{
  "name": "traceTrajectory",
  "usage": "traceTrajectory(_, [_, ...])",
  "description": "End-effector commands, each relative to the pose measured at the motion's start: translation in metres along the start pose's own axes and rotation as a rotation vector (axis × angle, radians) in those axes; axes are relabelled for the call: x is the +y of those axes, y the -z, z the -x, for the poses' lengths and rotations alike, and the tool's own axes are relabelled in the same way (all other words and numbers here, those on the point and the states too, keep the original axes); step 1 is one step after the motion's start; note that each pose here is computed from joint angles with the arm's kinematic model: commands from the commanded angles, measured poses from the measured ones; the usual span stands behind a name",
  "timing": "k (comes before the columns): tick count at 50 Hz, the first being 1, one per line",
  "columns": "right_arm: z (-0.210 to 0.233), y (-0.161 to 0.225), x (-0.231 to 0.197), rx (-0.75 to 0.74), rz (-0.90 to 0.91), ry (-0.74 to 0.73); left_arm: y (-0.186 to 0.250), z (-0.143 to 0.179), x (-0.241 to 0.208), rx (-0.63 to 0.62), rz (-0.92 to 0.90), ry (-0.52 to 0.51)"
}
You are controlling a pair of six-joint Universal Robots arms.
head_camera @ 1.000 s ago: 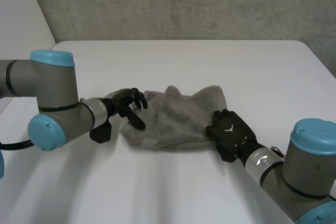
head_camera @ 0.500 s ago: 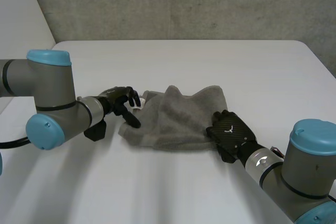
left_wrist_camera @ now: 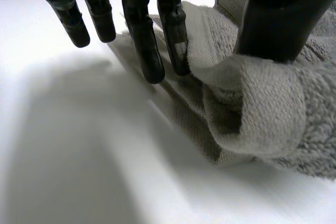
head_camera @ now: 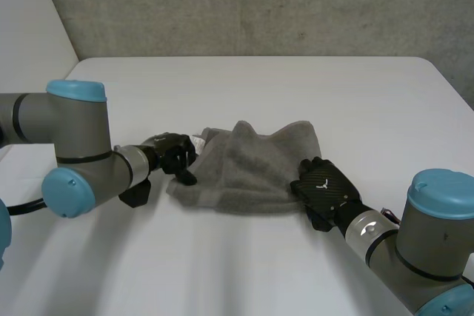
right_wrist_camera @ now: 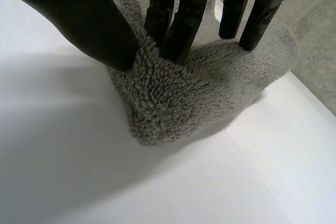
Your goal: Fold the towel.
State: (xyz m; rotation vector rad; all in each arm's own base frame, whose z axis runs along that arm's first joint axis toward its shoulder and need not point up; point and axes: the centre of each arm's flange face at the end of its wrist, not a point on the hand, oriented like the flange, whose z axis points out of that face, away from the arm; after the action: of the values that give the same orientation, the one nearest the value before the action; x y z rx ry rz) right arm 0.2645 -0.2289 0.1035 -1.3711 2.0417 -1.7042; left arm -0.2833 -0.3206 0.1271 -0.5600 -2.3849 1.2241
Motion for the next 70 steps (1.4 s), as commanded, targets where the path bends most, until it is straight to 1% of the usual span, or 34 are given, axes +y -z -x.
traceTrajectory(1, [0.0,0.0,0.001,0.0,0.003,-0.001,-0.001,-0.002,0.001,0.004,0.002,-0.001])
traceTrajectory(6, [0.0,0.0,0.0,0.0,0.001,-0.001,0.002,-0.003,-0.008,0.005,-0.026,0.0])
traceTrajectory(8, [0.0,0.0,0.0,-0.001,0.001,0.0,0.005,-0.002,-0.019,0.001,-0.073,-0.005])
traceTrajectory(11, [0.0,0.0,0.0,-0.001,0.001,0.0,0.006,-0.001,-0.025,-0.002,-0.104,-0.011])
traceTrajectory(15, [0.0,0.0,0.0,0.0,0.001,0.005,0.002,0.008,-0.033,-0.055,-0.184,-0.01])
traceTrajectory(16, [0.0,0.0,0.0,0.002,0.002,0.007,0.002,0.008,-0.033,-0.055,-0.185,-0.01])
traceTrajectory(18, [0.0,0.0,0.0,0.002,0.002,0.007,-0.001,0.017,-0.031,-0.112,-0.198,-0.004])
traceTrajectory(19, [0.0,0.0,0.0,0.002,0.002,0.009,-0.001,0.017,-0.031,-0.112,-0.198,-0.004])
traceTrajectory(21, [0.0,0.0,0.0,0.002,0.002,0.012,-0.001,0.03,-0.024,-0.166,-0.179,0.018])
traceTrajectory(22, [0.0,0.0,0.0,0.002,0.002,0.012,-0.001,0.03,-0.024,-0.166,-0.179,0.018])
traceTrajectory(24, [0.0,0.0,0.001,0.001,0.003,0.014,0.003,0.044,-0.017,-0.204,-0.157,0.04])
traceTrajectory(29, [-0.001,0.0,0.0,-0.002,0.005,0.016,0.006,0.047,-0.006,-0.216,-0.143,0.048])
traceTrajectory(33, [0.0,0.0,0.001,-0.004,0.009,0.015,0.012,0.045,-0.01,-0.213,-0.158,0.045])
traceTrajectory(41, [-0.002,0.0,0.001,0.014,0.019,0.012,0.018,0.033,-0.014,-0.189,-0.167,0.032])
traceTrajectory(43, [-0.005,0.0,-0.001,0.024,0.012,0.007,0.02,0.016,-0.013,-0.154,-0.168,0.011])
traceTrajectory(44, [-0.007,0.001,-0.004,0.037,0.007,0.002,0.02,0.016,-0.013,-0.154,-0.168,0.01])
traceTrajectory(45, [-0.008,0.001,-0.004,0.037,0.007,0.002,0.024,0.007,-0.016,-0.136,-0.181,-0.002])
traceTrajectory(46, [-0.012,0.004,-0.009,0.059,-0.003,0.005,0.03,-0.001,-0.02,-0.12,-0.196,-0.012])
traceTrajectory(47, [-0.012,0.004,-0.009,0.06,-0.003,0.005,0.03,-0.001,-0.02,-0.12,-0.196,-0.013])
traceTrajectory(49, [-0.027,0.013,-0.028,0.137,-0.036,0.005,0.04,-0.011,-0.027,-0.103,-0.228,-0.026])
traceTrajectory(52, [-0.035,0.02,-0.039,0.177,-0.059,-0.022,0.044,-0.015,-0.03,-0.095,-0.244,-0.033])
traceTrajectory(54, [-0.037,0.021,-0.041,0.183,-0.065,-0.042,0.049,-0.025,-0.034,-0.073,-0.27,-0.048])
traceTrajectory(57, [-0.041,0.026,-0.048,0.201,-0.09,-0.077,0.05,-0.03,-0.032,-0.063,-0.273,-0.053])
traceTrajectory(63, [-0.034,0.033,-0.042,0.183,-0.071,-0.121,0.052,-0.032,-0.027,-0.058,-0.265,-0.053])
traceTrajectory(70, [-0.043,0.036,-0.021,0.21,-0.014,-0.165,0.06,-0.05,-0.006,-0.018,-0.224,-0.069])
